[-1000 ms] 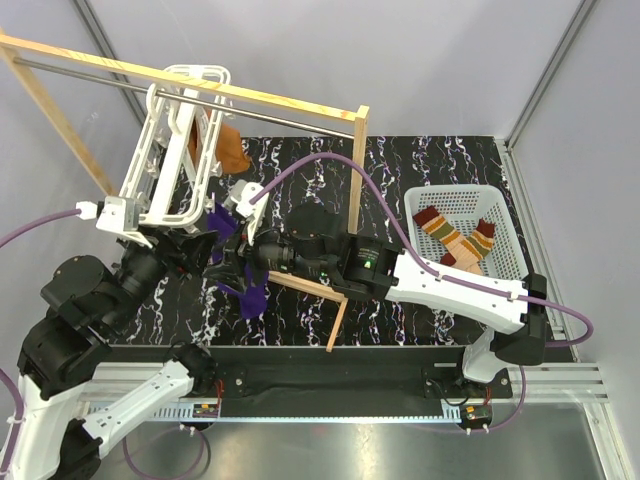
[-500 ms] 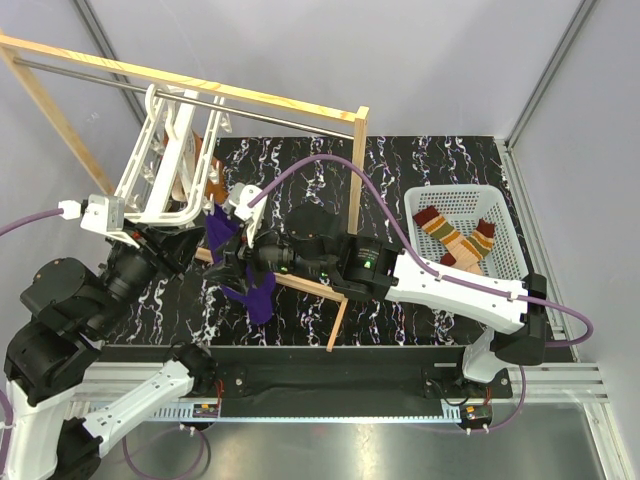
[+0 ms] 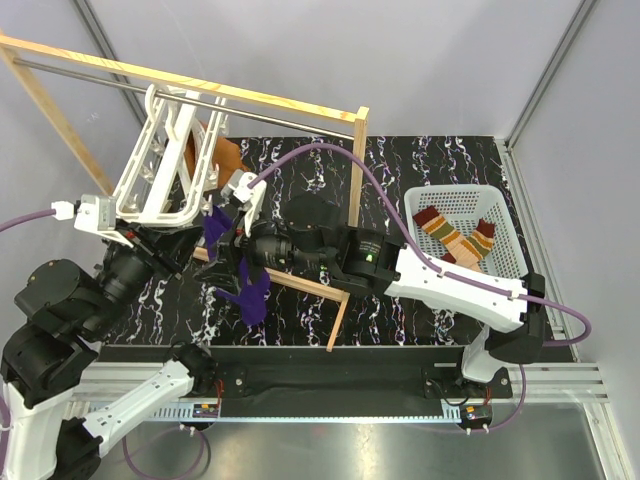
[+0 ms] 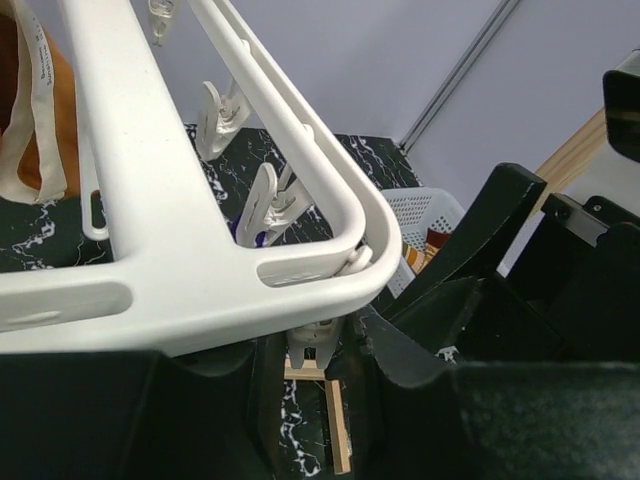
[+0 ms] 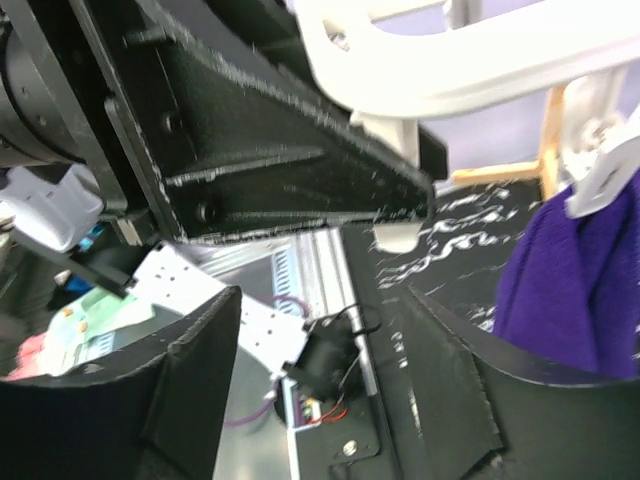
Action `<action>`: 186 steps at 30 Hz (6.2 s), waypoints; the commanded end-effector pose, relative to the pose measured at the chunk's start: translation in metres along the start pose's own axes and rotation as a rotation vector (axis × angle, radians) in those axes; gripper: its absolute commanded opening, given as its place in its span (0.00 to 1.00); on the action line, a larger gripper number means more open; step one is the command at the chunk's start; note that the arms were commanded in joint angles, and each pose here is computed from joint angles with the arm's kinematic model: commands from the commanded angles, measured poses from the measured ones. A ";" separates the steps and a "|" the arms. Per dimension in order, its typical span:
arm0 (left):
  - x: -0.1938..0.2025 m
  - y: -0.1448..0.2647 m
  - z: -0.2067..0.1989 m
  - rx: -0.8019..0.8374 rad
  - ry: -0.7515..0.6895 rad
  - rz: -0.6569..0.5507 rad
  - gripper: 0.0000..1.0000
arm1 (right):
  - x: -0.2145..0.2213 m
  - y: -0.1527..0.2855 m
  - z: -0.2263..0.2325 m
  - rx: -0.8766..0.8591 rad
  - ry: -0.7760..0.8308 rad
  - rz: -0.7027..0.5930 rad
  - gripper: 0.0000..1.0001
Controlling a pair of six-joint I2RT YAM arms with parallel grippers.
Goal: Clip the socks to the hanger
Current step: Open the clamp at the hanger, then pick up the sock from the bin.
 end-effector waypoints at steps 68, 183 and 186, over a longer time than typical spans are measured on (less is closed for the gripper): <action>0.005 0.008 0.003 -0.036 0.142 -0.003 0.00 | 0.166 0.324 -0.254 1.576 -0.545 0.347 0.67; 0.018 0.009 0.003 0.034 0.169 0.029 0.00 | 0.109 0.337 -0.046 0.796 -0.617 0.004 0.00; 0.018 0.009 0.004 0.027 0.174 0.029 0.00 | 0.088 0.333 -0.032 0.673 -0.596 -0.043 0.00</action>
Point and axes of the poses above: each gripper's point midway between its finger pads, its own y axis back along the fingers, its own z axis along the line the jaws close on, x = y × z, the point moved 8 cm from there along y, back along the fingers, and after that the axes turned 15 degrees about y, right-handed, at the moved point
